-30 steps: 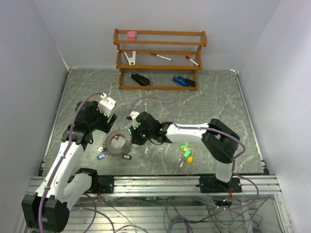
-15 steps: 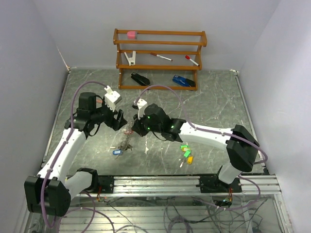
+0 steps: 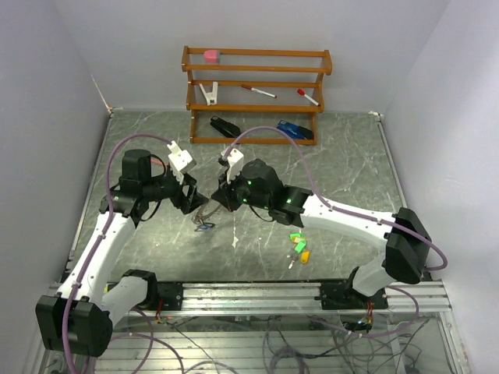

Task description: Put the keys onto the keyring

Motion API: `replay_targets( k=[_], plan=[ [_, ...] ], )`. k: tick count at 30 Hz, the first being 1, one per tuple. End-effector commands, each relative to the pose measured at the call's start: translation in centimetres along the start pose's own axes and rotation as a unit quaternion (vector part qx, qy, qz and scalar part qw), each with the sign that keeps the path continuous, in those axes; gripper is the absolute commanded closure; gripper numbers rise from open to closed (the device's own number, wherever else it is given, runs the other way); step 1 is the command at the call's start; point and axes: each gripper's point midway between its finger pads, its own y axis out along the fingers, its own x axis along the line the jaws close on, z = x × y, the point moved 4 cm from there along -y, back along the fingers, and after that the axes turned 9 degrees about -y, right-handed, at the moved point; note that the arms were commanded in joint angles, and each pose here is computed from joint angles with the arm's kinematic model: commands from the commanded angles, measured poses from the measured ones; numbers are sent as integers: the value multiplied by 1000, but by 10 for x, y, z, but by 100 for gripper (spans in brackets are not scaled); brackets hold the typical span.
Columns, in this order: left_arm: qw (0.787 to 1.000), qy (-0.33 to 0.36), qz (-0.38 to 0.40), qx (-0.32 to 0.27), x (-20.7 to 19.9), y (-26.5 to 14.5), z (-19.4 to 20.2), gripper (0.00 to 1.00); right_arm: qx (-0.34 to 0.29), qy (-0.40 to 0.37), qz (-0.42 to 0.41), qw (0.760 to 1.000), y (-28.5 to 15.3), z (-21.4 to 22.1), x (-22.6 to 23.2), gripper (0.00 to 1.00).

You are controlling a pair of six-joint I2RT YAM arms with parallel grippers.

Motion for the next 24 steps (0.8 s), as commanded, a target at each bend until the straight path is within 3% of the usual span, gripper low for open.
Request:
replay_targets(
  k=[1, 8, 24],
  plan=[
    [998, 39, 52, -20, -12, -2, -7, 15, -56, -15, -38, 998, -15, -39, 12, 100],
    [990, 65, 125, -29, -29, -2, -8, 18, -67, -20, -61, 996, -34, -44, 19, 100],
    [972, 131, 195, -24, -49, -13, -10, 23, -33, -48, -109, 992, -49, -45, 30, 100]
  ],
)
